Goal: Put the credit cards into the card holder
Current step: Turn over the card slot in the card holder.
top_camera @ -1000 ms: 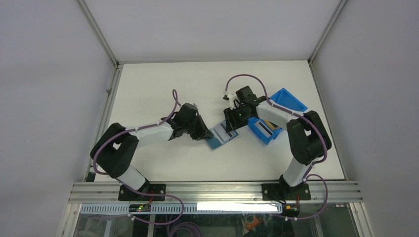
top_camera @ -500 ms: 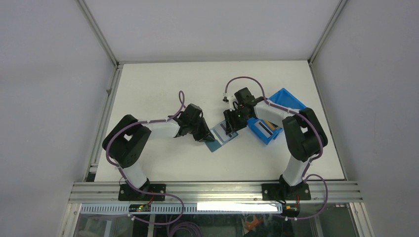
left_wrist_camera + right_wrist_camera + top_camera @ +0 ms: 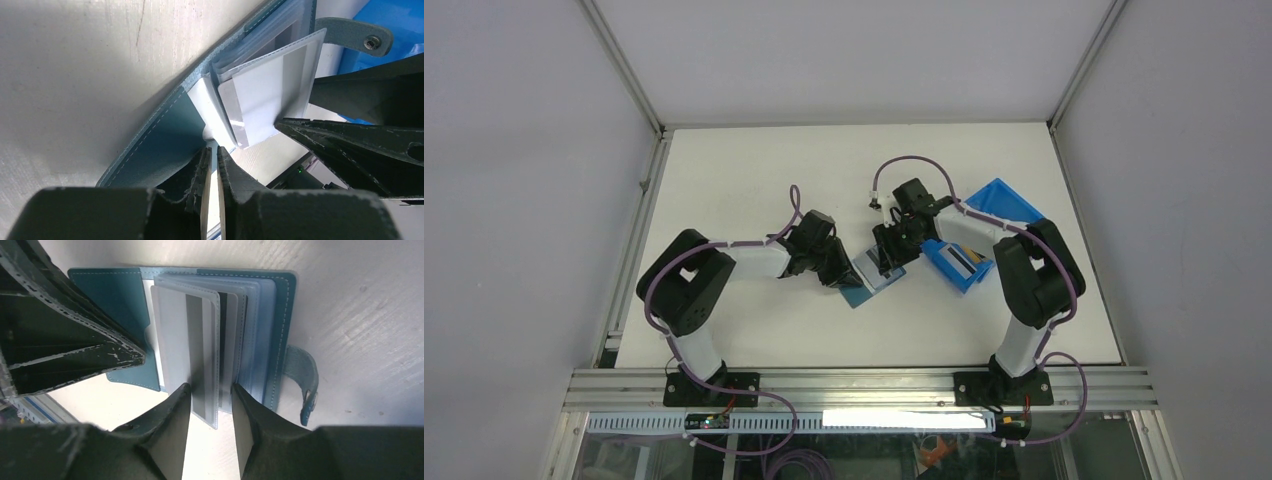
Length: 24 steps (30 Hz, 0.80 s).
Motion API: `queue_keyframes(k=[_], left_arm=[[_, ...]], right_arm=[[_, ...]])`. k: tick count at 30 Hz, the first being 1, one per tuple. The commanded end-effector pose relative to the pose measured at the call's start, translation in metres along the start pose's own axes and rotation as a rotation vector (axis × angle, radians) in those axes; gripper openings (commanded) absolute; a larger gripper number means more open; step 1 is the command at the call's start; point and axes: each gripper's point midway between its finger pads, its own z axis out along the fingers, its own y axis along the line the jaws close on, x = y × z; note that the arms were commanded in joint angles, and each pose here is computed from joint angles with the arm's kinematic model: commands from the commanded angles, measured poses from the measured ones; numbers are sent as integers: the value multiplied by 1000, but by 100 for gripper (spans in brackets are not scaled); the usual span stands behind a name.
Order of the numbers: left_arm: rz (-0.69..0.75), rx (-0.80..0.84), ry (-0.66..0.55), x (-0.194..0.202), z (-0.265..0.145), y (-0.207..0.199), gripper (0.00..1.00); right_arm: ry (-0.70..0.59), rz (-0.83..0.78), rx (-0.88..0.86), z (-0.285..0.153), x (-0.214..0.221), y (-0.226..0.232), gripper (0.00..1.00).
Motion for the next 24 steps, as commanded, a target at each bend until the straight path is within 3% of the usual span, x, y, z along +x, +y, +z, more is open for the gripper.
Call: queue_keyframes(k=[1, 11, 24], left_arm=[[9, -10, 17, 2, 6, 3, 12], [7, 13, 17, 2, 6, -2, 12], [-4, 28, 17, 4, 5, -3, 12]], right_arm=[[-78, -6, -119, -15, -18, 29, 38], [-125, 37, -277, -31, -23, 56, 37], [-137, 90, -285, -29, -26, 53, 37]])
